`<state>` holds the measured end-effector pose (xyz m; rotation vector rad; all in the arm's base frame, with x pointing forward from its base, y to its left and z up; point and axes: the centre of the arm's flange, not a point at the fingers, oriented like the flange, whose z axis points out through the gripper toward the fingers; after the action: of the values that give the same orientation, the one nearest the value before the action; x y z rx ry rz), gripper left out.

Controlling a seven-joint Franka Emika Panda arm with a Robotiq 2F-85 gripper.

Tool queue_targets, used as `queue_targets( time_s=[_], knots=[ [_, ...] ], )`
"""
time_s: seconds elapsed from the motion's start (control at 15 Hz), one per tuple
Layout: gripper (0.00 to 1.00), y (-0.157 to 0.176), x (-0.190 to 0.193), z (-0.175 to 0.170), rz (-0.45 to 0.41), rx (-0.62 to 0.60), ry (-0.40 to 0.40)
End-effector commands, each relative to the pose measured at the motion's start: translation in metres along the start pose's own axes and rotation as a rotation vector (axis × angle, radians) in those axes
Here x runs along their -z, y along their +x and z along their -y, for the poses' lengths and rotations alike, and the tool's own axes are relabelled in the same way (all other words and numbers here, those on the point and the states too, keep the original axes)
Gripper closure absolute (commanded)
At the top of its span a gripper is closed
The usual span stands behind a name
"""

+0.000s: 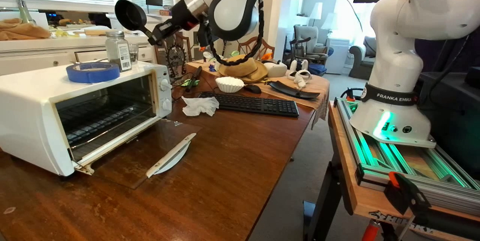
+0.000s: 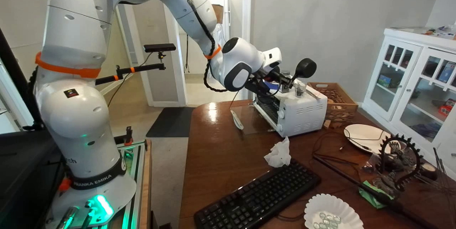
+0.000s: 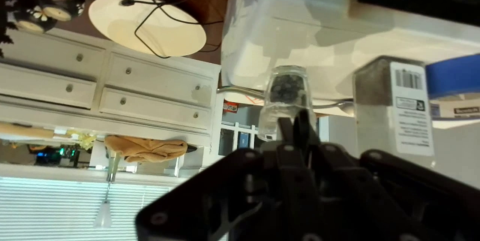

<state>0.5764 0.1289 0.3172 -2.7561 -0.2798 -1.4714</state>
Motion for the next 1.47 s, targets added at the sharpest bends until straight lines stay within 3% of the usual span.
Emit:
queue_targets(
  time_s=[0.0, 0.27, 0.73, 0.93, 1.2, 1.4],
  knots=[
    [0.98, -0.009, 0.021, -0.010, -0.004, -0.181, 0.084],
    [0.98, -0.015, 0.047, -0.017, -0.039, -0.394, 0.127],
    [0.98, -0.051, 0.106, -0.037, -0.130, -0.737, 0.107],
    [0.98, -0.083, 0.134, -0.020, -0.171, -0.900, 0.122],
    [0.98, -0.121, 0.158, 0.034, -0.142, -1.065, 0.270],
    [0.98, -0.131, 0.161, 0.075, -0.080, -1.179, 0.380]
  ],
)
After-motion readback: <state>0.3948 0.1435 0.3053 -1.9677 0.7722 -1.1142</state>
